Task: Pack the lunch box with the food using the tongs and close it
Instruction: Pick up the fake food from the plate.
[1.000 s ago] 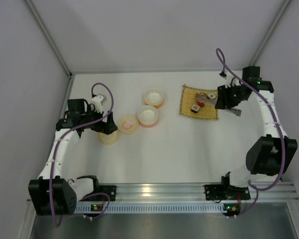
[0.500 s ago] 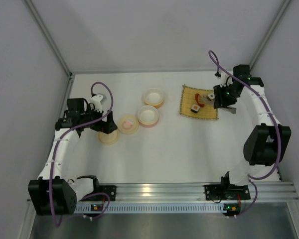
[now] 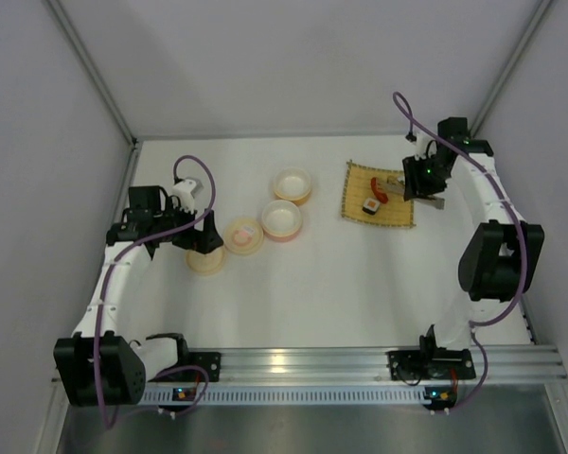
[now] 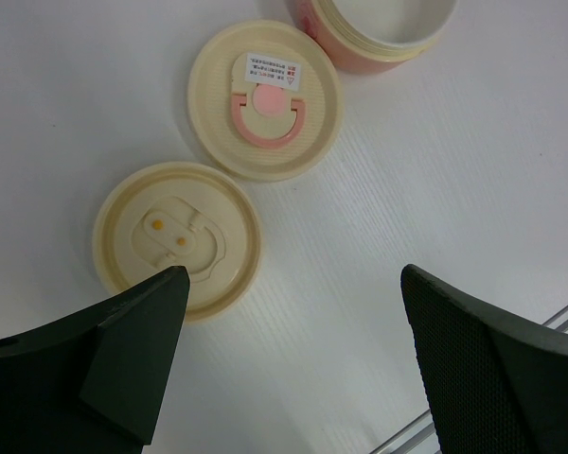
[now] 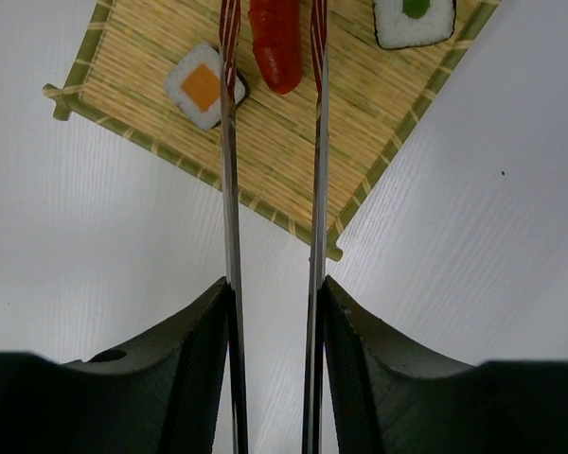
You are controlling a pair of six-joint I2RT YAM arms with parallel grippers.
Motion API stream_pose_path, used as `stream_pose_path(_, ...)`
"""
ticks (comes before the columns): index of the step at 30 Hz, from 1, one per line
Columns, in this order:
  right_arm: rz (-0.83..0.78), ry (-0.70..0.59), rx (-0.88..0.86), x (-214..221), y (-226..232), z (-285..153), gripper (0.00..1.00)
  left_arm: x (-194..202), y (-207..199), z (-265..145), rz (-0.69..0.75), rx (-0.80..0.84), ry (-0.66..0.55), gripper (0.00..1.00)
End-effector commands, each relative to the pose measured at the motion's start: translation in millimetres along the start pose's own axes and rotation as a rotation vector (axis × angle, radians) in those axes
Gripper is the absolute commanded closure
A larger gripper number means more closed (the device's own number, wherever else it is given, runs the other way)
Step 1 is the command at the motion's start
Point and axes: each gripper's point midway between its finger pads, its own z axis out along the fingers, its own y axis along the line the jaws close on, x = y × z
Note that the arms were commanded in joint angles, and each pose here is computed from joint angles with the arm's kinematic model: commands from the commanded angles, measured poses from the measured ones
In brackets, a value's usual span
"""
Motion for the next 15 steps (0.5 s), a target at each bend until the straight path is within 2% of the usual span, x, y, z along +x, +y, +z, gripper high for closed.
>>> stream_pose_path(1, -0.033, -0.080, 0.021, -31.7, -0.5, 0.5, 0.59, -13.6, -2.4, -1.7, 0.028, 0.014, -0.036, 0.02)
stream_pose_path(15, -0.017, -0.050, -0.014, -32.5, 1.2, 18.9, 0.57, -6.9, 0.5, 2.3, 0.029, 0.009, -0.021, 0.02)
